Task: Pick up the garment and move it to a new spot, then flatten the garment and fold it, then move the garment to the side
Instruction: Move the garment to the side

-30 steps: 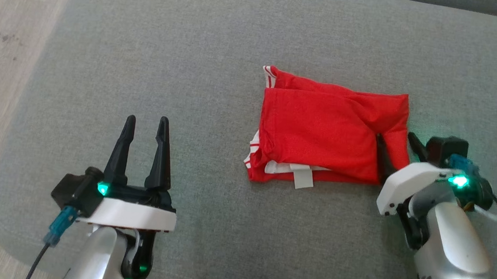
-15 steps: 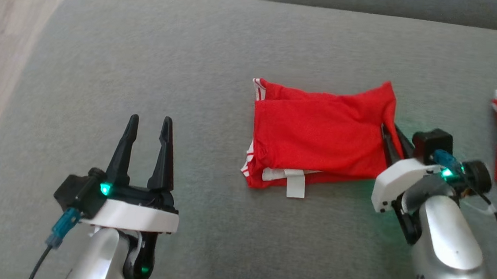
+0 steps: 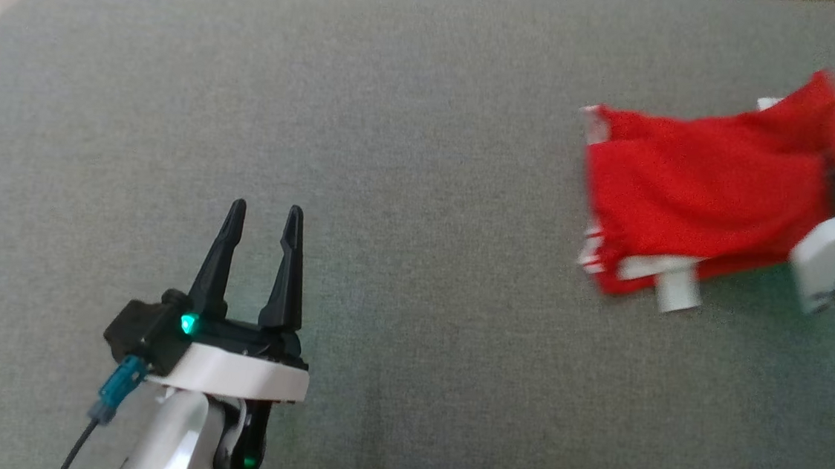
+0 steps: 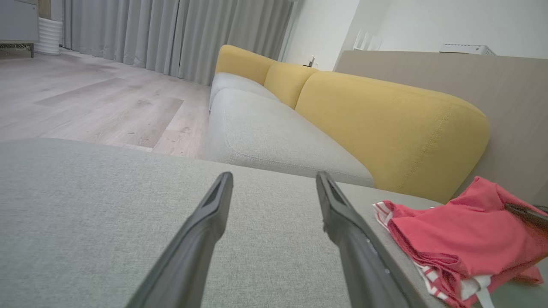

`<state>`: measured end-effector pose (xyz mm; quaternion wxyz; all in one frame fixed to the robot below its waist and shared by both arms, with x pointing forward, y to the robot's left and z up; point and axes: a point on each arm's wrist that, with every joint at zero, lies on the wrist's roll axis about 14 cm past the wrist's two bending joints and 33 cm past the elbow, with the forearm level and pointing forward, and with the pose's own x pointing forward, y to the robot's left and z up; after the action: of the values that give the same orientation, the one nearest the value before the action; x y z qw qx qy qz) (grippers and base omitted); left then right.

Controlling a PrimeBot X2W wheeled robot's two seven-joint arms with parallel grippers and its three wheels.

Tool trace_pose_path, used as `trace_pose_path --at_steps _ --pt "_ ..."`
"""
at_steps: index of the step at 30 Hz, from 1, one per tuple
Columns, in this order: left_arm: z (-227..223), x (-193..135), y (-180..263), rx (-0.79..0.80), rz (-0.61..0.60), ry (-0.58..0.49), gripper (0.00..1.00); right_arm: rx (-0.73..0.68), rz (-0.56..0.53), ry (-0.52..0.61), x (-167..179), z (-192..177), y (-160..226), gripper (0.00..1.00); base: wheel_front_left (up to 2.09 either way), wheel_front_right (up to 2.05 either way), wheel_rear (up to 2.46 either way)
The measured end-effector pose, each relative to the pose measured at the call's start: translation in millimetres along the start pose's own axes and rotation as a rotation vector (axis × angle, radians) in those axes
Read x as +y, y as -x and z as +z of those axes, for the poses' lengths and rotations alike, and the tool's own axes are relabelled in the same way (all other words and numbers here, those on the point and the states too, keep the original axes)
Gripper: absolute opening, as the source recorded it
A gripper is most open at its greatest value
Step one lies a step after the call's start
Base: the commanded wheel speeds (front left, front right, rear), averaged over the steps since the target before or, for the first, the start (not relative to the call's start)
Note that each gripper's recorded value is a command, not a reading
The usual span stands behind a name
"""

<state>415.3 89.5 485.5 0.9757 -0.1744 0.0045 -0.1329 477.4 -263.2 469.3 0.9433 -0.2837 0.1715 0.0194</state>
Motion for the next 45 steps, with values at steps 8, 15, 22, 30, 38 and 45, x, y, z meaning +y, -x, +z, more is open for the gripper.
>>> trace_pose_path --at_steps 8,15,22,30,38,45 --pt "-15 5 -19 0.031 -0.012 0.013 1.00 0.081 -0.131 0.029 -70 -22 -18 0.00 0.00 0.00 0.00" --pt "-24 17 -24 0.051 0.008 0.017 1.00 0.142 -0.199 0.021 -95 -42 -28 0.00 0.00 0.00 0.00" --pt "-24 24 -26 0.049 0.021 0.012 1.00 0.146 -0.234 0.012 -104 -46 -28 0.00 0.00 0.00 0.00" --pt "-19 21 -25 0.038 0.015 0.009 1.00 0.113 -0.255 -0.065 -99 -35 -24 1.00 0.00 0.00 0.00" --pt "2 13 -21 -0.010 -0.001 -0.005 1.00 -0.081 -0.220 -0.117 -73 31 -16 1.00 0.00 0.00 0.00" --pt "24 2 -6 -0.065 -0.013 -0.017 1.00 -0.338 -0.110 -0.257 -20 104 13 1.00 0.00 0.00 0.00"
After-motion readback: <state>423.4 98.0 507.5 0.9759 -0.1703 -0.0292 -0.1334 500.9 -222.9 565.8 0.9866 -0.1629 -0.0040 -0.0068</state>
